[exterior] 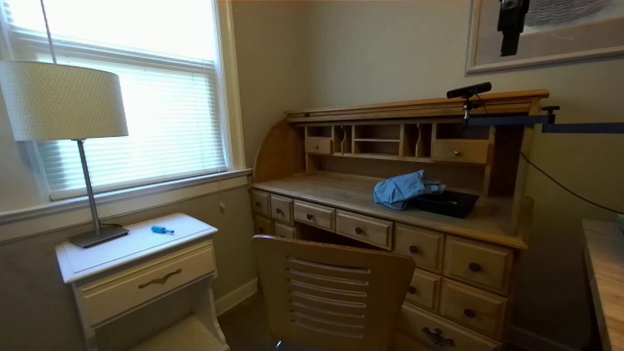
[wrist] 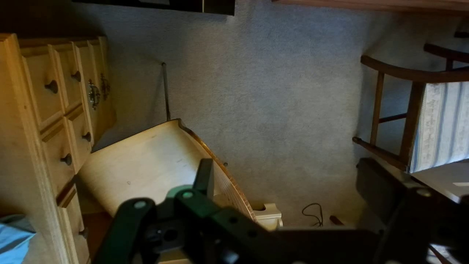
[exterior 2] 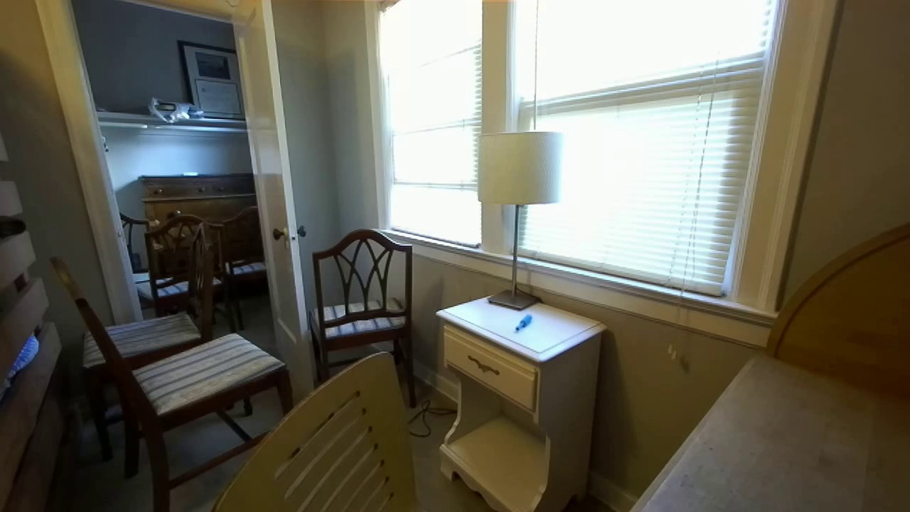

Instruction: Put the cloth on the chair

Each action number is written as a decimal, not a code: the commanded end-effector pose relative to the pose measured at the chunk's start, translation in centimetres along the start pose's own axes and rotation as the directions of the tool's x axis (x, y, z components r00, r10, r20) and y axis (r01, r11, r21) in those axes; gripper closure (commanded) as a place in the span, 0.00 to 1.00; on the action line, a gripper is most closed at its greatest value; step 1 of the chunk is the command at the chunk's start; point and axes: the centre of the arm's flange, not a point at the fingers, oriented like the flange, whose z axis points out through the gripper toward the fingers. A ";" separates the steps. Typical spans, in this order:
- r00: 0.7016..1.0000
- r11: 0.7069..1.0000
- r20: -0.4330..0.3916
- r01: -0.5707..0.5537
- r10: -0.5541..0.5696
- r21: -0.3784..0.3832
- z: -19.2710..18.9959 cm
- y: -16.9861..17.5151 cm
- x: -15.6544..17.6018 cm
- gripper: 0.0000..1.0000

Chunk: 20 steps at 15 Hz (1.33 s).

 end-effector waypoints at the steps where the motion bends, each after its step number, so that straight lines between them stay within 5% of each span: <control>1: 1.000 1.000 0.000 0.000 0.000 0.000 0.0 0.0 0.0 0.00; 6: 1.000 1.000 0.000 0.000 0.000 0.000 0.0 0.0 0.0 0.00; 14: 0.943 0.997 -0.331 -0.045 0.021 -0.066 -1.1 6.4 5.4 0.00; 20: 0.887 0.984 -0.459 -0.122 0.051 -0.127 -0.2 11.6 9.8 0.00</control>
